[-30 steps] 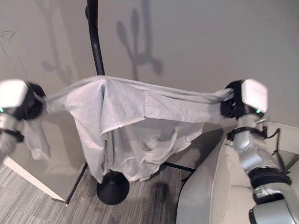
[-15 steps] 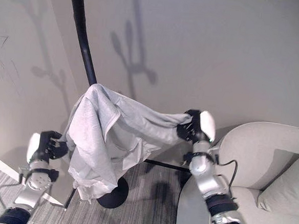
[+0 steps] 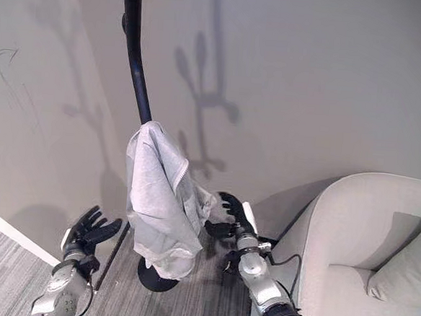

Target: Hang the clothes on the sofa on the clothes rack.

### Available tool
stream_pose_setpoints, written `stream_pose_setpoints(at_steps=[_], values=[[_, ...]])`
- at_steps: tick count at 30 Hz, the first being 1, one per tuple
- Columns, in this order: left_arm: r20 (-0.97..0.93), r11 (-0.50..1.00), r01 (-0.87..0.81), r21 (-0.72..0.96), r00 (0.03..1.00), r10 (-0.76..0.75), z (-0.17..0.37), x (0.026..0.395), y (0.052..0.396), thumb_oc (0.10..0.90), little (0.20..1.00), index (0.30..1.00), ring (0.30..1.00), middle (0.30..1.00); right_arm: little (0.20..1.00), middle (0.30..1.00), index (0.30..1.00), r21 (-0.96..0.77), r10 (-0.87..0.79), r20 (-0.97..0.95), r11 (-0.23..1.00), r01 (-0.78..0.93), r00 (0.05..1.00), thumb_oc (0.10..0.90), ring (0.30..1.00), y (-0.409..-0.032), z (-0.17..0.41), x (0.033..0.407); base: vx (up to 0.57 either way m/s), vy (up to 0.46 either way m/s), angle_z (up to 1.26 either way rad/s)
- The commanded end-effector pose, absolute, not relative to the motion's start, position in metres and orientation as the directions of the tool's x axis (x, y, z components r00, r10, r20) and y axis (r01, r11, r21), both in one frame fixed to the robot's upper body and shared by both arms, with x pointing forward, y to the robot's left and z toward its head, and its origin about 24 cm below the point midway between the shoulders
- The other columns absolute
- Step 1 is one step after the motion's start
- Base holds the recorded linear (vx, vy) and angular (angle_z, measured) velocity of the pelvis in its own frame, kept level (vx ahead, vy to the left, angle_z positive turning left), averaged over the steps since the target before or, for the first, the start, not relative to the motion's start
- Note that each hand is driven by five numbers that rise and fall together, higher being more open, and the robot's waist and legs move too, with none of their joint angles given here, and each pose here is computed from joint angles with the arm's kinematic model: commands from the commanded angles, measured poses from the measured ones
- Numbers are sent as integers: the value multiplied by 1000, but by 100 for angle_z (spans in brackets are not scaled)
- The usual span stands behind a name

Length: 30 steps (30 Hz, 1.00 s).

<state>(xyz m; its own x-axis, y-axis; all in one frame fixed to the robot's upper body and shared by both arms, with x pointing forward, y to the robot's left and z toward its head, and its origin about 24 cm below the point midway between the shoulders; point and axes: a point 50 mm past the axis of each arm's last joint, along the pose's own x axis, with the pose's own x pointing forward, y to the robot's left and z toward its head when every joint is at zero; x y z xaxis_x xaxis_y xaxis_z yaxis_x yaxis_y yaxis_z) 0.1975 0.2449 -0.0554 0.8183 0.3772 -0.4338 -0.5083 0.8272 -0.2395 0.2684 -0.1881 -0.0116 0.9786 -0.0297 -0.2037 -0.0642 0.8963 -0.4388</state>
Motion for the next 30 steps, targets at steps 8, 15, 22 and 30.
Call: stream_pose_setpoints(at_steps=[8,15,22,30], values=[[-135,923,-384,13,914,382,3,201,315,800,900,900,900,900,900,900,900,-514,21,117,857,42,993,800,900,-251,75,271,0,0,0],[-321,767,-626,-143,762,562,-43,156,335,800,900,900,900,900,900,900,900,-1,-154,71,988,154,986,800,900,-274,44,239,-16,-7,0],[-735,487,-856,-172,441,515,-132,78,298,800,900,900,900,900,900,900,900,679,-352,-141,646,349,926,800,900,-261,-32,206,0,0,0],[-924,680,-731,58,218,314,-165,26,256,800,900,900,900,900,900,900,900,350,-228,-819,529,773,527,800,900,-222,-154,116,-6,-2,0]])
